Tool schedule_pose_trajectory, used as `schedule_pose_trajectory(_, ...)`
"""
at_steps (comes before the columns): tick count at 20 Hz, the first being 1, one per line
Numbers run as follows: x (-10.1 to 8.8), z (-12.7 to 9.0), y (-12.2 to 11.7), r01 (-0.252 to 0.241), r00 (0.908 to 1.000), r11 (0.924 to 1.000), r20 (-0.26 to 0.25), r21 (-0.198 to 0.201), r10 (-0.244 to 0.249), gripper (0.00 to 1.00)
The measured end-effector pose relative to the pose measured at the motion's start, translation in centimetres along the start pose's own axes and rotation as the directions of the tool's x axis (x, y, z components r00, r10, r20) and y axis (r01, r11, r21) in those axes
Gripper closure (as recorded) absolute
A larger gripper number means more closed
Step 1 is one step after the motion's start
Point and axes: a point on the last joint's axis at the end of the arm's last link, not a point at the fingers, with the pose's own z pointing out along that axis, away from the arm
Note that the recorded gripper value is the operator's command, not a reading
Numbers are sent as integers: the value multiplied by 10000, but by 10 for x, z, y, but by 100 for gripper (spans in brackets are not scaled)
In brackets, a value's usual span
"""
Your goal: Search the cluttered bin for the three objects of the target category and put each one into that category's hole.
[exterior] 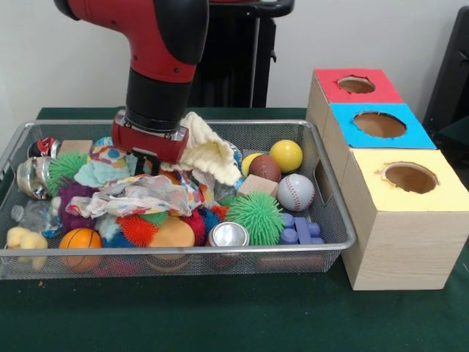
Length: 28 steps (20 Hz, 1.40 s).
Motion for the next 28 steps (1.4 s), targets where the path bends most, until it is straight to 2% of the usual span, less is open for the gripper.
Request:
schedule_pose_trajectory(4,1,-1,0,-668,9978,9974,-42,-285,667,100)
schedule_pose_trajectory(7,2,-2,0,-1176,9930,9917,-176,-529,1168,100)
schedule_pose_trajectory(9,3,-2,-3,-1758,9843,9814,-309,-773,1739,100)
schedule_pose_trajectory(11,2,-2,-4,-1907,9815,9781,-322,-838,1886,100)
schedule_pose_trajectory(12,2,-1,-5,-2205,9753,9705,-345,-977,2181,100)
schedule_pose_trajectory(14,3,-1,-5,-2370,9715,9658,-357,-1054,2345,100)
schedule_pose_trajectory(17,5,-1,-6,-2771,9608,9534,-319,-1198,2752,100)
schedule_pose_trajectory(28,6,-2,-2,-3229,9462,9361,-248,-1399,3227,100)
